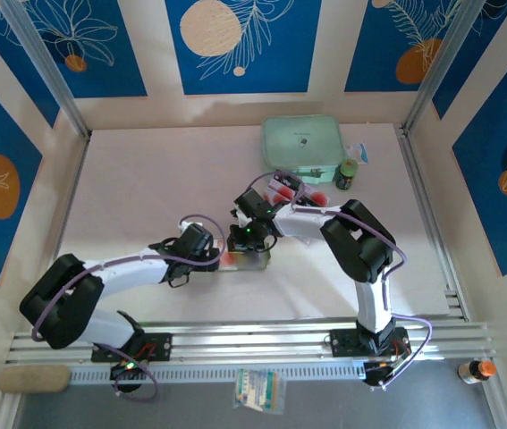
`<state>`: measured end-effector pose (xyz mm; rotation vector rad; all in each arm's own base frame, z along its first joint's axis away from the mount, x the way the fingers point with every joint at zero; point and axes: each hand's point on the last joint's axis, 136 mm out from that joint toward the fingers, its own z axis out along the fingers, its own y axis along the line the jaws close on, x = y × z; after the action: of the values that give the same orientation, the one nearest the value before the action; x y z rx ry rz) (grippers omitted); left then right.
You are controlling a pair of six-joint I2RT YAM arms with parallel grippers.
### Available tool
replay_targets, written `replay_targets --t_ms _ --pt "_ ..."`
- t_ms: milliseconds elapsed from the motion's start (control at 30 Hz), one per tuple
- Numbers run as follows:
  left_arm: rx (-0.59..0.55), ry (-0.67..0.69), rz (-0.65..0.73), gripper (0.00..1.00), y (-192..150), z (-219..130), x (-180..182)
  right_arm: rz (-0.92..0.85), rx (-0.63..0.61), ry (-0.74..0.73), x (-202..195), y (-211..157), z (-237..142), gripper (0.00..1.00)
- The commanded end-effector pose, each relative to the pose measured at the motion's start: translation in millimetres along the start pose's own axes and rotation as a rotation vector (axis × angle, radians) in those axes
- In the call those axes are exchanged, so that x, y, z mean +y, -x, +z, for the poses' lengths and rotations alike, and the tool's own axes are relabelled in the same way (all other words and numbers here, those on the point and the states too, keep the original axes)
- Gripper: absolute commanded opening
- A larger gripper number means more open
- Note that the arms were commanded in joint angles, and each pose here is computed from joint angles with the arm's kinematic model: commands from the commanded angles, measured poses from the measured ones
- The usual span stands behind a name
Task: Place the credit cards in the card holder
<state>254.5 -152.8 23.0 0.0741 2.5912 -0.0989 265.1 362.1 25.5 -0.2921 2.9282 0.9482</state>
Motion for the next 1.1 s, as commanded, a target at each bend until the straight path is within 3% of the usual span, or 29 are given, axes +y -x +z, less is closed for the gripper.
replay_targets --t_ms 0,433,1067 --pt "-0.030 0.016 -0.016 0.96 10 -8 3 0.013 0.038 0.002 1 -9 4 0.02" --pt "0.011 0.060 -0.025 0.96 -6 1 15 -0.018 -0.039 0.022 12 -2 -34 0.06" --pt "0.013 0.064 -0.019 0.95 -8 3 16 -0.012 0.052 -0.075 -19 -22 -3 0.02"
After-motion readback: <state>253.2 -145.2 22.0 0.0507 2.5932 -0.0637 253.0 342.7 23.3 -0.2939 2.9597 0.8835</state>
